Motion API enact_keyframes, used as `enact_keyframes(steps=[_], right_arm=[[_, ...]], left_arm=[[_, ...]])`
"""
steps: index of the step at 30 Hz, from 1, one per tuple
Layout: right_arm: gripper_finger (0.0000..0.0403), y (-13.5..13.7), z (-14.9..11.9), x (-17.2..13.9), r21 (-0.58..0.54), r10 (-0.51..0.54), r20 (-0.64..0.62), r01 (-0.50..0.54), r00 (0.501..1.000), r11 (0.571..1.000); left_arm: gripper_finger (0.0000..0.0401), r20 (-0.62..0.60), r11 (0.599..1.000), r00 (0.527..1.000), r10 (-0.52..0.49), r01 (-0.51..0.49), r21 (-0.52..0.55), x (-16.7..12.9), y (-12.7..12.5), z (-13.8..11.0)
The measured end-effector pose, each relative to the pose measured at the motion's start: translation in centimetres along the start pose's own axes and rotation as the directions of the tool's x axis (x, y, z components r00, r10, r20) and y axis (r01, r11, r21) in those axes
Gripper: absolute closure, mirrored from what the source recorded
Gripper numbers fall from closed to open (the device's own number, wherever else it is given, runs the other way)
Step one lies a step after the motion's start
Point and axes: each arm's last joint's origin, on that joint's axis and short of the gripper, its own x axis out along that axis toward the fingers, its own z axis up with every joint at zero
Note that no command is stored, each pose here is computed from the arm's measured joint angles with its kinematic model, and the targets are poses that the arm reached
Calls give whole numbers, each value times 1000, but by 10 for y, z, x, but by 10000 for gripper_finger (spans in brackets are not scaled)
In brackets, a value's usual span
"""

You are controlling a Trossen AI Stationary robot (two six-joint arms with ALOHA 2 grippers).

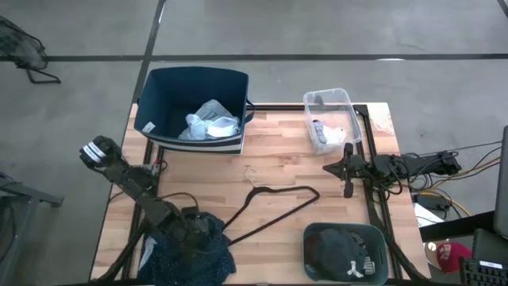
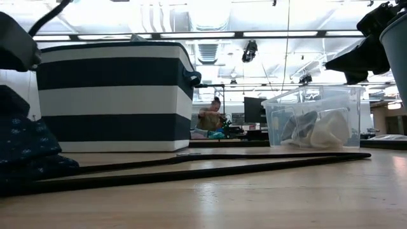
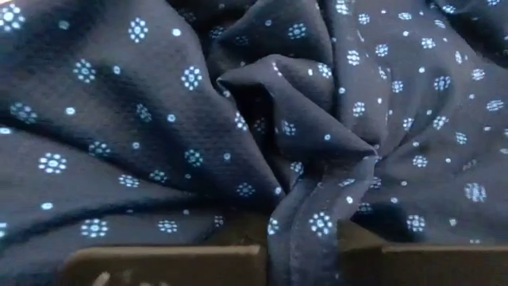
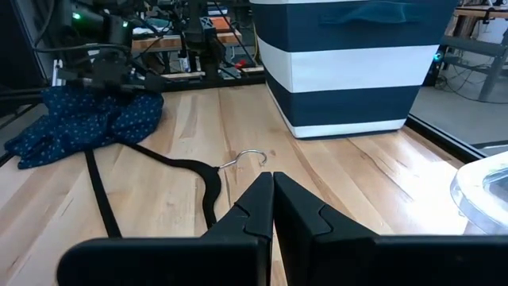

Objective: Pick & Place Cloths
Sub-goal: Put the blue patterned polo shirt into the laundry bin

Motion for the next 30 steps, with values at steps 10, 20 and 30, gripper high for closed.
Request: enact_keyframes(steps=[10,20,30], right_arm=[[394,0,0,0,0,-1,0,1,1000,1000],[394,0,0,0,0,-1,0,1,1000,1000],[394,0,0,0,0,0,0,0,1000,1000]], left_arm=[[385,133,1000,991,20,-17,-24,-85,22,11],[384,596,997,803,18,-59,50,-197,28,23],[383,843,918,478,247,-395,-45,-281,30,39]])
